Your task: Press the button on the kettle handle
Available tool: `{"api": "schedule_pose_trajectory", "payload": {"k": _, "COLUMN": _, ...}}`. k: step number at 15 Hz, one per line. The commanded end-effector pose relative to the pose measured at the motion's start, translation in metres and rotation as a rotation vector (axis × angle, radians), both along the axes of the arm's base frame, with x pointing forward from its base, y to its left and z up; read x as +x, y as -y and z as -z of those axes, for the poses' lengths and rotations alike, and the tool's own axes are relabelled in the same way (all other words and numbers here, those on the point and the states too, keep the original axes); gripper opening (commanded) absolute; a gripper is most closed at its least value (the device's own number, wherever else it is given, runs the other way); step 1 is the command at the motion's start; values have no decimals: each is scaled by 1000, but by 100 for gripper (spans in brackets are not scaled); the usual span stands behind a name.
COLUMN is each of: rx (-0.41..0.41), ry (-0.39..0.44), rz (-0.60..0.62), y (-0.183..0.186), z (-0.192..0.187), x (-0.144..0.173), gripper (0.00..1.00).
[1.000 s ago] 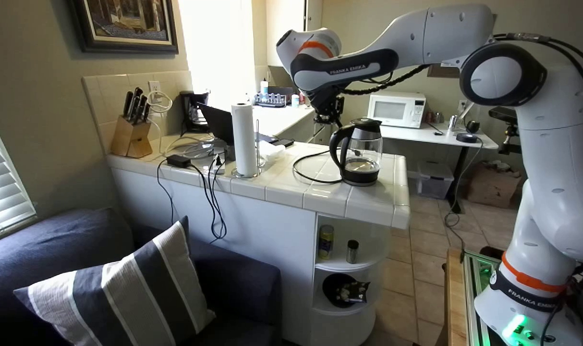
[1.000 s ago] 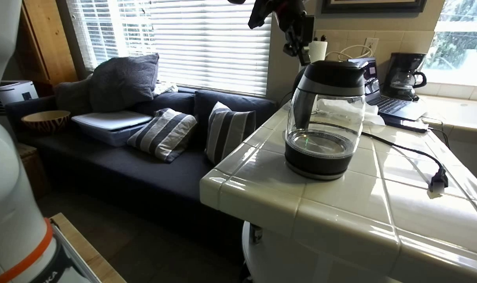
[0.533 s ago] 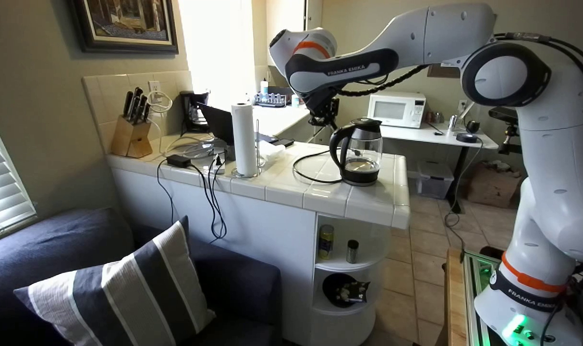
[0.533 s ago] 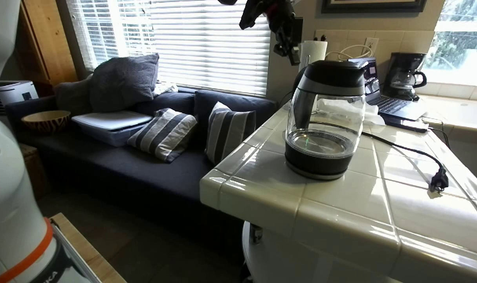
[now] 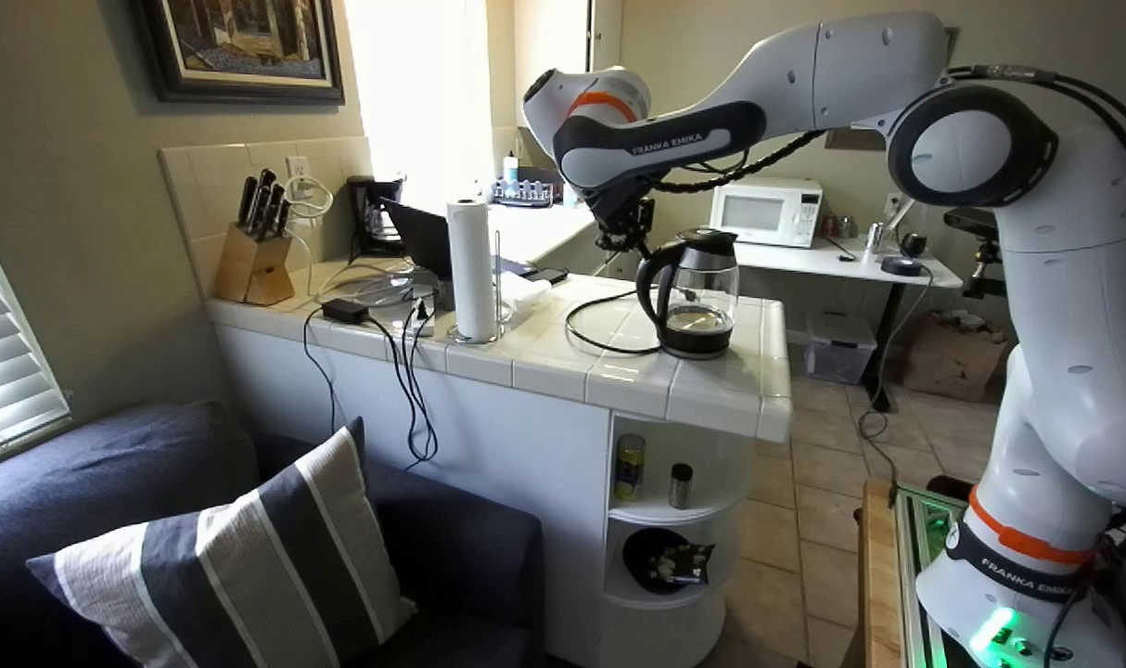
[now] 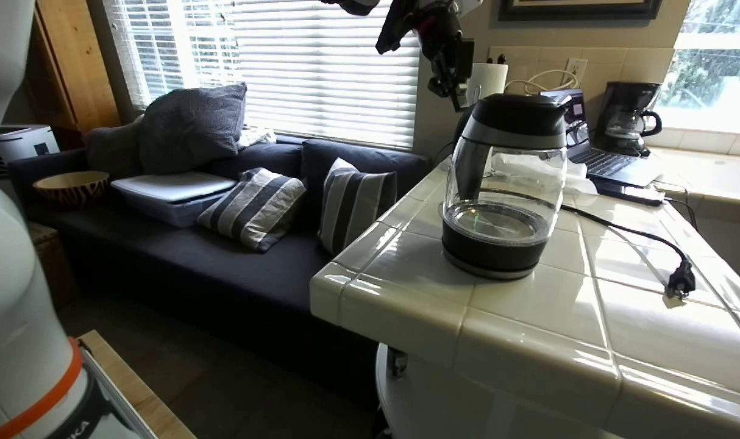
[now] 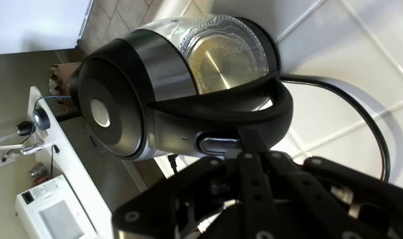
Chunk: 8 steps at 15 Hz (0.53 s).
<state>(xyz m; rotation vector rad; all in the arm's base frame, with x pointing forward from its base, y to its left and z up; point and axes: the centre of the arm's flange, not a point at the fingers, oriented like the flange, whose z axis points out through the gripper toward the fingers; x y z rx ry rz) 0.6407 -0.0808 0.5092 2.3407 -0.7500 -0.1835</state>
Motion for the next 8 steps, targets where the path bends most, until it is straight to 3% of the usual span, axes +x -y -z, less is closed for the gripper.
{"api": "schedule_pose_trajectory", "payload": {"k": 1, "rx": 35, "ry": 26, "rz": -3, "y": 8, "z": 13, "x": 1, "gripper": 0}}
{"api": "schedule_pose_trajectory", "payload": {"k": 8, "rx": 22, "ry": 27, "rz": 1, "y": 15, "z": 17, "x": 2, "gripper": 0}}
